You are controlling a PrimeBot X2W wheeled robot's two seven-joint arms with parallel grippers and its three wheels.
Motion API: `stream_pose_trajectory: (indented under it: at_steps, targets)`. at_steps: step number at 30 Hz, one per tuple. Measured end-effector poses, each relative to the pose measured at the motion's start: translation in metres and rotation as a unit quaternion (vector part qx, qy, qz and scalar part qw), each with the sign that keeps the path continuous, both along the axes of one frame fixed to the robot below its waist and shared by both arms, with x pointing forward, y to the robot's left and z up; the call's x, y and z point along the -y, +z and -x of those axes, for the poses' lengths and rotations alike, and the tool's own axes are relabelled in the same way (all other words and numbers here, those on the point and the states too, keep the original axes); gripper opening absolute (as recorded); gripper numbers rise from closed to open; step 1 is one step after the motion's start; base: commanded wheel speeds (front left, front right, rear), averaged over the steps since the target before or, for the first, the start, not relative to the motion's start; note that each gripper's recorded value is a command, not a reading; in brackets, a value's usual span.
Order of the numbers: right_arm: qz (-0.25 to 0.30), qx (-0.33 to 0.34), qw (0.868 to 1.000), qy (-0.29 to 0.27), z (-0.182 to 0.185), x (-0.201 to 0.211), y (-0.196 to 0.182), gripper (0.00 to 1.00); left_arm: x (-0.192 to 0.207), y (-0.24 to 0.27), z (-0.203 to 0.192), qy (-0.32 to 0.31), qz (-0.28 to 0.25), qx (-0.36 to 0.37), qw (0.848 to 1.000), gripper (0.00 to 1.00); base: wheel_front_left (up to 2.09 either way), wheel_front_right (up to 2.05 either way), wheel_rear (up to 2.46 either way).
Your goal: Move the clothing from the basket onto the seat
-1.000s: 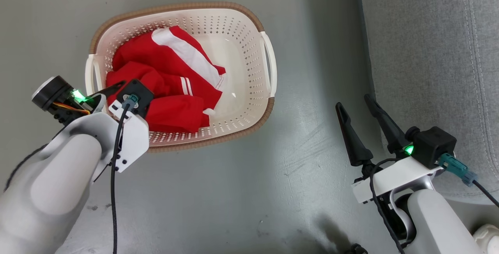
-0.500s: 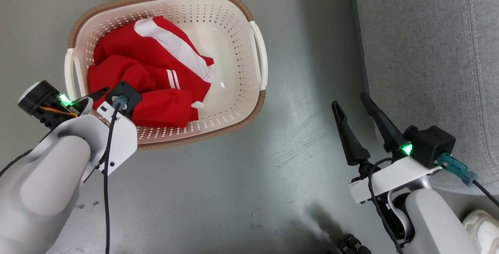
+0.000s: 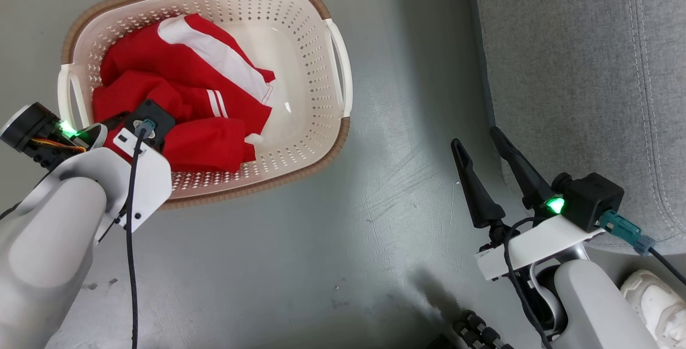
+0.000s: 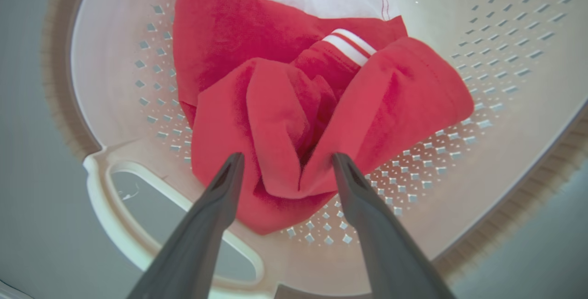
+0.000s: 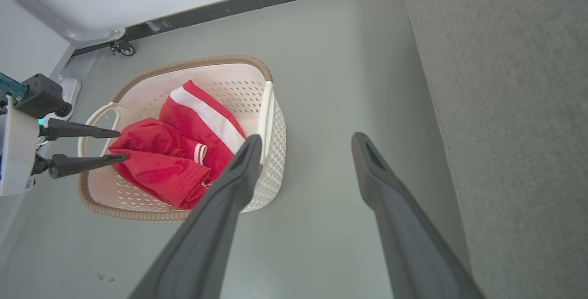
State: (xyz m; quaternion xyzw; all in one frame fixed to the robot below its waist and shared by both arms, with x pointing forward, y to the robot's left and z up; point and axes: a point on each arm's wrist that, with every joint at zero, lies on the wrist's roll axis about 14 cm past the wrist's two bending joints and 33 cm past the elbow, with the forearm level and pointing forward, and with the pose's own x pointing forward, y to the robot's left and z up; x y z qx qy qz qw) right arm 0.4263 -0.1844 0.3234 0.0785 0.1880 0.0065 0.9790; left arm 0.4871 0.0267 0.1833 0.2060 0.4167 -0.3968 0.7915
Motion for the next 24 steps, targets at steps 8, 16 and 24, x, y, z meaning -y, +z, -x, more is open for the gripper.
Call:
stream_pose_trajectory:
  at_steps: [8, 16, 24]
  targets:
    - [0.0, -0.006, 1.0, -0.007, 0.002, 0.004, -0.003, 1.0, 0.004, -0.008, 0.003, -0.005, 0.003, -0.008, 1.0, 1.0, 0.0, 0.0, 0.0]
    - [-0.003, -0.007, 1.0, -0.014, 0.003, 0.007, -0.004, 1.0, 0.012, -0.01, 0.005, -0.012, 0.014, -0.006, 1.0, 0.0, 0.0, 0.0, 0.0]
    - [-0.001, -0.001, 1.0, -0.018, 0.002, 0.01, 0.001, 1.0, 0.018, -0.002, 0.003, -0.01, 0.029, 0.003, 1.0, 0.0, 0.0, 0.0, 0.0]
